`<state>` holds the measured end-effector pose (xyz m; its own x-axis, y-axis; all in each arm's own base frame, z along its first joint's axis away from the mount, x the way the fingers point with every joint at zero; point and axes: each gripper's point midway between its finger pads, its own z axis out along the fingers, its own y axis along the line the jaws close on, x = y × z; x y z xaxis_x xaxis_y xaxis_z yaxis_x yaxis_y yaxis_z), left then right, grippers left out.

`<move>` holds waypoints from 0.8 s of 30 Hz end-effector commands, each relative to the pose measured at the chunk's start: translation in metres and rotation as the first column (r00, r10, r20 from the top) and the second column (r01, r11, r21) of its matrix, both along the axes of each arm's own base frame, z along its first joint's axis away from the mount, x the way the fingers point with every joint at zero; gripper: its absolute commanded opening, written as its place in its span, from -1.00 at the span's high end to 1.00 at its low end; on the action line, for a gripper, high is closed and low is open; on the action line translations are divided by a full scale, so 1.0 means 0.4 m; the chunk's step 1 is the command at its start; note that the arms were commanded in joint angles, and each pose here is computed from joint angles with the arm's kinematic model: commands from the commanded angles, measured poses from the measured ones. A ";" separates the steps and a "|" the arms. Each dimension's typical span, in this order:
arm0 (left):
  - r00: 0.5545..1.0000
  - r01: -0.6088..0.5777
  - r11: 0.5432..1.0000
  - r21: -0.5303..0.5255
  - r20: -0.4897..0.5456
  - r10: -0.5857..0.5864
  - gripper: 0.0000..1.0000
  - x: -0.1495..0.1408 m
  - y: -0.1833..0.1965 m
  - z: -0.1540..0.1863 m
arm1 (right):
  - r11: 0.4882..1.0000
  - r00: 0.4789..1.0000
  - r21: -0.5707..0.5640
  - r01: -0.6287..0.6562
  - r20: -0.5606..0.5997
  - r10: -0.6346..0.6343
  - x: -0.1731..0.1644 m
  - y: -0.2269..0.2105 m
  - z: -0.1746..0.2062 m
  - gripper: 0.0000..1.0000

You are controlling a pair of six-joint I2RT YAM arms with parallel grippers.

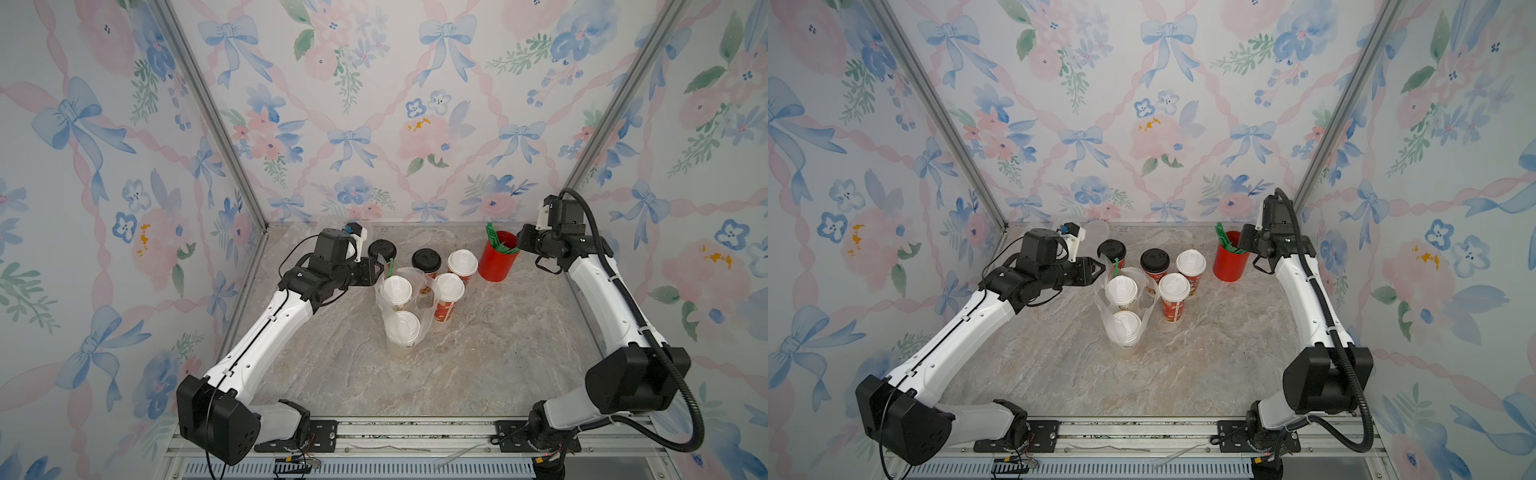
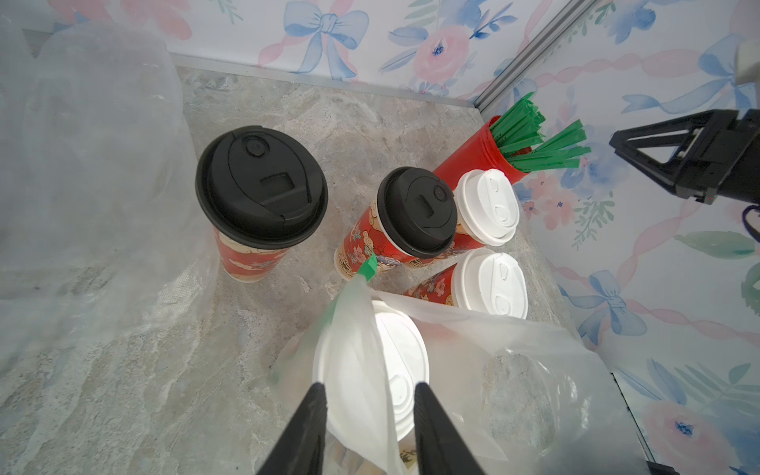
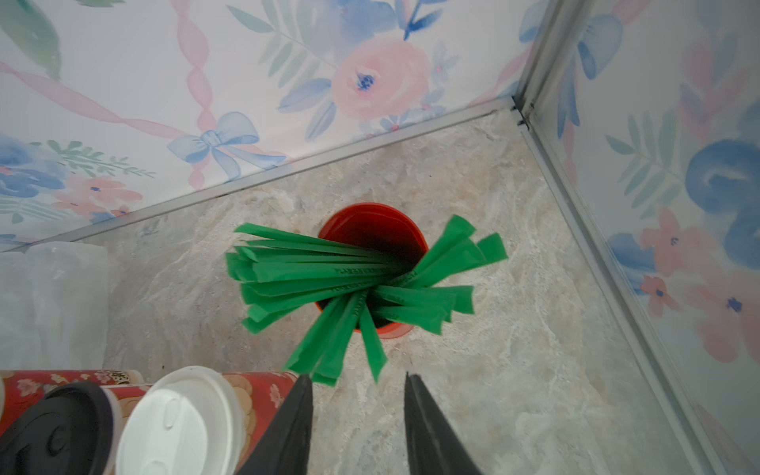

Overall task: Pack milk tea into plastic carrier bags
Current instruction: Pick up the straw from the container.

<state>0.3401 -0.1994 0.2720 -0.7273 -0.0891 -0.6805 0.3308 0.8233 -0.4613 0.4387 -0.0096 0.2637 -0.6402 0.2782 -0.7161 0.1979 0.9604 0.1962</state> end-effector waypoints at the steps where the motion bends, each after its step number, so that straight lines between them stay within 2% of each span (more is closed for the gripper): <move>1: 1.000 -0.004 1.000 -0.015 0.000 0.004 0.26 -0.006 0.003 0.006 | 0.998 1.000 0.056 -0.020 -0.019 0.021 0.006 0.012 -0.047 0.23; 9: 1.000 -0.009 1.000 -0.016 0.001 0.009 0.26 -0.005 0.004 0.008 | 0.995 0.999 0.090 -0.048 -0.015 0.050 0.051 0.032 -0.099 0.24; 15: 1.000 -0.015 1.000 -0.018 0.004 0.015 0.26 -0.008 0.008 0.010 | 0.991 0.998 0.118 -0.059 0.007 0.059 0.092 0.045 -0.105 0.42; 18: 1.000 -0.017 1.000 -0.018 0.006 0.018 0.26 -0.009 0.009 0.012 | 0.991 0.998 0.124 -0.057 -0.021 0.060 0.116 0.048 -0.142 0.47; 24: 1.000 -0.023 1.000 -0.021 0.006 0.023 0.26 -0.012 0.012 0.015 | 0.994 0.999 0.100 -0.049 -0.009 0.050 0.126 0.043 -0.133 0.64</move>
